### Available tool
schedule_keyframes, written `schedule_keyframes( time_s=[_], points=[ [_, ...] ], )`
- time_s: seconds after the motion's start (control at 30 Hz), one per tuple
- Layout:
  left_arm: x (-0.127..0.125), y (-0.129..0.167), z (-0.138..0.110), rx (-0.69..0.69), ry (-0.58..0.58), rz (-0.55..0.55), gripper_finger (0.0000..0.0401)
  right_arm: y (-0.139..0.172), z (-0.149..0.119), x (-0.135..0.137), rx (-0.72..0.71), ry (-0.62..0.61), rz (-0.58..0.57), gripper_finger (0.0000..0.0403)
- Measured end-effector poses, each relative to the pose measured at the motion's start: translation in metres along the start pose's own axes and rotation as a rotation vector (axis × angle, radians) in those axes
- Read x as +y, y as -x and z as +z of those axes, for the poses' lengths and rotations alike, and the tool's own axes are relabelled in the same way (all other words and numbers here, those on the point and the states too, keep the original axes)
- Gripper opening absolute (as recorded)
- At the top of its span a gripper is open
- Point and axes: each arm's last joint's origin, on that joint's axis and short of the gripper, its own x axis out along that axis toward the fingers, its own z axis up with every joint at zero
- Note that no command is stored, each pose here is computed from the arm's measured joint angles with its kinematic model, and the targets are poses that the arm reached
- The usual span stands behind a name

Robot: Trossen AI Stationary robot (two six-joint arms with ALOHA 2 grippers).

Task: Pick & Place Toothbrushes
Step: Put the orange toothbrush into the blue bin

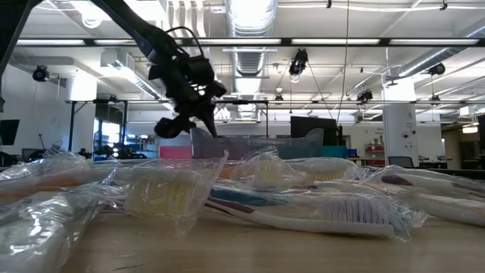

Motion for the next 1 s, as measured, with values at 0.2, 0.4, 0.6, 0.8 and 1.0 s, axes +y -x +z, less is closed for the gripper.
schedule_keyframes(
  time_s=[0.2,0.4,0.6,0.8,1.0],
  points=[
    [-0.01,0.007,0.003,0.02,-0.076,-0.082,0.0137,0.0,0.0,0.0,0.0,-0.013,0.0,0.0144],
    [-0.022,0.031,-0.001,-0.037,-0.152,-0.125,0.0136,0.0,0.0,0.0,0.0,-0.024,-0.001,0.014],
    [-0.045,0.074,-0.02,-0.179,-0.261,-0.138,0.0136,0.0,0.0,0.0,0.0,-0.064,-0.001,0.0119],
    [-0.074,0.117,-0.057,-0.348,-0.398,-0.134,0.0136,0.0,0.0,0.0,0.0,-0.063,0.0,0.0096],
    [-0.097,0.151,-0.1,-0.507,-0.52,-0.129,0.0136,0.0,0.0,0.0,0.0,-0.064,0.0,0.0074]
  ],
)
